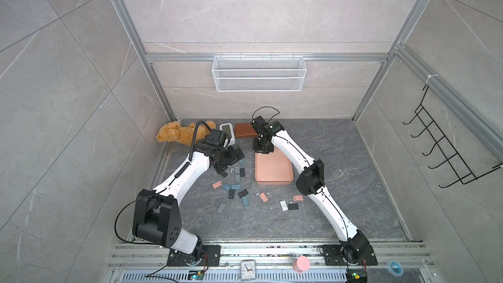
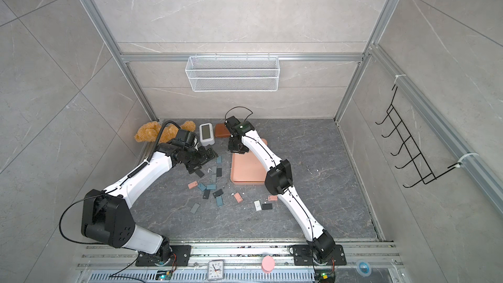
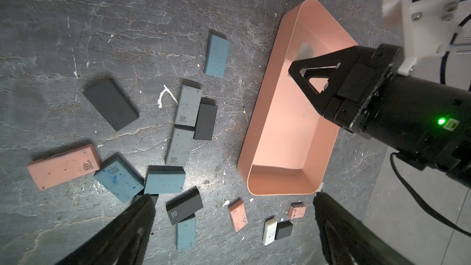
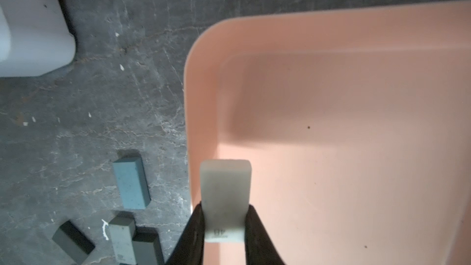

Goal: Put the eraser in the storage box
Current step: Place the eraser in the storage box.

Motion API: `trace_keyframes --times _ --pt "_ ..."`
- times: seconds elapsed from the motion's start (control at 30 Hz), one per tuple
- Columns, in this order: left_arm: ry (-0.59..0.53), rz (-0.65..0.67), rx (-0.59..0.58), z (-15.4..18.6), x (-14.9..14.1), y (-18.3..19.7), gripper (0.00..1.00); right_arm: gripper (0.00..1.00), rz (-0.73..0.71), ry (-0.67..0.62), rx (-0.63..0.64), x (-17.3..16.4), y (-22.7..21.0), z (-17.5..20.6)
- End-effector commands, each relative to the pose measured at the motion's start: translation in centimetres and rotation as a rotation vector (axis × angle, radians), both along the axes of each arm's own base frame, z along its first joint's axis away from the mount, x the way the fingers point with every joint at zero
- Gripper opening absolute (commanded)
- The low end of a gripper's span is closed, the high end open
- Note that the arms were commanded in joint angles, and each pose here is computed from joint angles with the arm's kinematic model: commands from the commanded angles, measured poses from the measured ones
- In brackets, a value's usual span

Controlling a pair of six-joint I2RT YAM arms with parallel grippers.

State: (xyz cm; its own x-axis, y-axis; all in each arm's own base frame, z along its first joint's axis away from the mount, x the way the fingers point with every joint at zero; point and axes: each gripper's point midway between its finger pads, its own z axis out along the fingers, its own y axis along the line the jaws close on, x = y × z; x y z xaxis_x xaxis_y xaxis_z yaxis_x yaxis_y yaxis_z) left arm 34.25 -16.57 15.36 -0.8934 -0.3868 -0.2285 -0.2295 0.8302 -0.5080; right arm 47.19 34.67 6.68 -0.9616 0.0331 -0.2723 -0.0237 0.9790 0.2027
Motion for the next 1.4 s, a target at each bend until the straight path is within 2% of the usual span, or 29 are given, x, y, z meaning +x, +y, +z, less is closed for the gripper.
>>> trace_keyframes --times 0.0,0.27,0.73,1.0,1.37 --pt "-0.021 -0.037 -0.016 1.4 -0.2 -0.3 1.00 0.28 -0.020 0.010 0.006 0.3 0.2 -1.4" --pt "-0.023 -0.051 0.004 1.4 0.0 -0.3 1.00 0.30 -0.029 -0.015 0.034 1.6 0.5 -2.2" --pt "-0.031 -0.073 0.027 1.5 0.5 -0.2 1.00 0.31 -0.040 0.002 -0.019 2.2 -1.0 -4.6" --pt "-0.025 -0.075 0.024 1.3 0.7 -0.4 1.00 0.25 -0.049 -0.008 -0.009 2.7 -1.5 -3.8" --pt "-0.020 -0.067 0.007 1.2 1.0 -0.7 1.00 0.26 -0.043 -0.024 0.011 3.0 -1.8 -2.3"
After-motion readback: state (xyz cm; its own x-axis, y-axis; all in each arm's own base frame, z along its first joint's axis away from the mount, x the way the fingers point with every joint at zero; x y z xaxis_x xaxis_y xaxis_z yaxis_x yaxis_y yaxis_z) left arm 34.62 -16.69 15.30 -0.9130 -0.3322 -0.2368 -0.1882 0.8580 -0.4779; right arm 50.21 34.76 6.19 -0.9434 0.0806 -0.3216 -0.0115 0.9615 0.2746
